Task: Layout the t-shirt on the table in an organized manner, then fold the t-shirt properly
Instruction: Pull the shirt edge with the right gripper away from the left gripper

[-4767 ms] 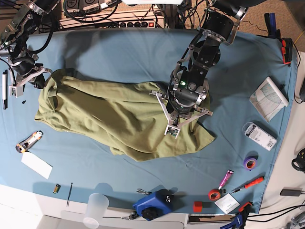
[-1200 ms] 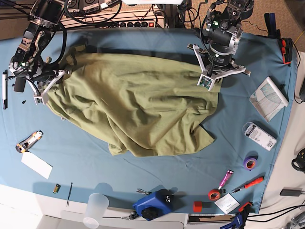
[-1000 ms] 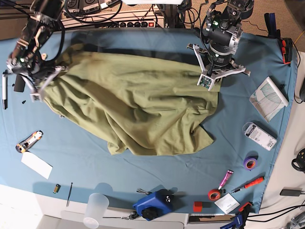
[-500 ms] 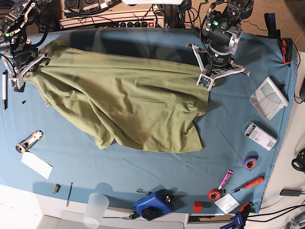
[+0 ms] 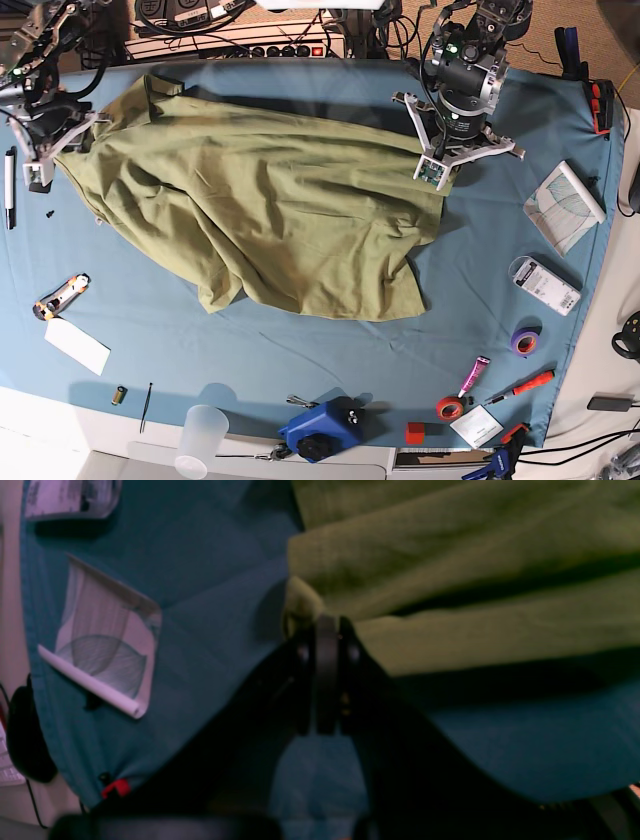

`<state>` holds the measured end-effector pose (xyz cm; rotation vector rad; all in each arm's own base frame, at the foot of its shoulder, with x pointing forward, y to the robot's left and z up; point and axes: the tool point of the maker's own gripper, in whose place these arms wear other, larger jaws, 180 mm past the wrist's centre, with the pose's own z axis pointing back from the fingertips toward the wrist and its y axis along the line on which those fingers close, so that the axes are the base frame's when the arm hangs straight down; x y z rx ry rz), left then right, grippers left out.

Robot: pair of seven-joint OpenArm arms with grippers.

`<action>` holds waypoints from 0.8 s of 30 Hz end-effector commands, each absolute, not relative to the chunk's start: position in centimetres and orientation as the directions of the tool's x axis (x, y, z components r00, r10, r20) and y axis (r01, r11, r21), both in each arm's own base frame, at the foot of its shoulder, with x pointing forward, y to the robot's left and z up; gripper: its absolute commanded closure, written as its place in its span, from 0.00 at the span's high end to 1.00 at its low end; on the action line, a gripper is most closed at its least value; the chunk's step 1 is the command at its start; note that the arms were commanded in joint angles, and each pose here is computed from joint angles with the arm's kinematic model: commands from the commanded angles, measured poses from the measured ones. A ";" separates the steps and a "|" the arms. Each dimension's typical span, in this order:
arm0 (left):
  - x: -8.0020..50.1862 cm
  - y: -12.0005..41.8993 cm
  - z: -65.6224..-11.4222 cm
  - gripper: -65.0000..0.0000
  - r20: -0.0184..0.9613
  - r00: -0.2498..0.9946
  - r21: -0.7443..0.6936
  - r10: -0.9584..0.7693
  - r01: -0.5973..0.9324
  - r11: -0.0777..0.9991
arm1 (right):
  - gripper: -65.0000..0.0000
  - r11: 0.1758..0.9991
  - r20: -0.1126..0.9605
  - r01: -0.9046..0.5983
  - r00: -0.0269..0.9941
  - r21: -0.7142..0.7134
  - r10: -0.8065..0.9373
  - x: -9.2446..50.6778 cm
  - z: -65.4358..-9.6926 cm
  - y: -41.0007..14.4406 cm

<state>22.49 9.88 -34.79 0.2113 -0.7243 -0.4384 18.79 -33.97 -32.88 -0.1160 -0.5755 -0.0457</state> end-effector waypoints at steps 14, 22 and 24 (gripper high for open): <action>23.1 10.0 -33.8 0.00 0.619 0.638 0.351 -0.457 0.297 0.888 | 0.00 0.992 0.423 0.121 0.900 -0.021 -0.101 15.9 -37.0 -34.6; 23.1 10.0 -33.8 0.00 0.620 0.637 0.351 -0.458 0.296 0.888 | 0.00 0.989 0.439 0.145 0.892 -0.043 -0.111 15.1 -36.3 -35.6; 23.1 10.0 -33.8 0.00 0.620 0.637 0.350 -0.457 0.297 0.888 | 0.00 0.990 0.456 0.134 0.884 -0.037 -0.102 15.1 -35.9 -35.8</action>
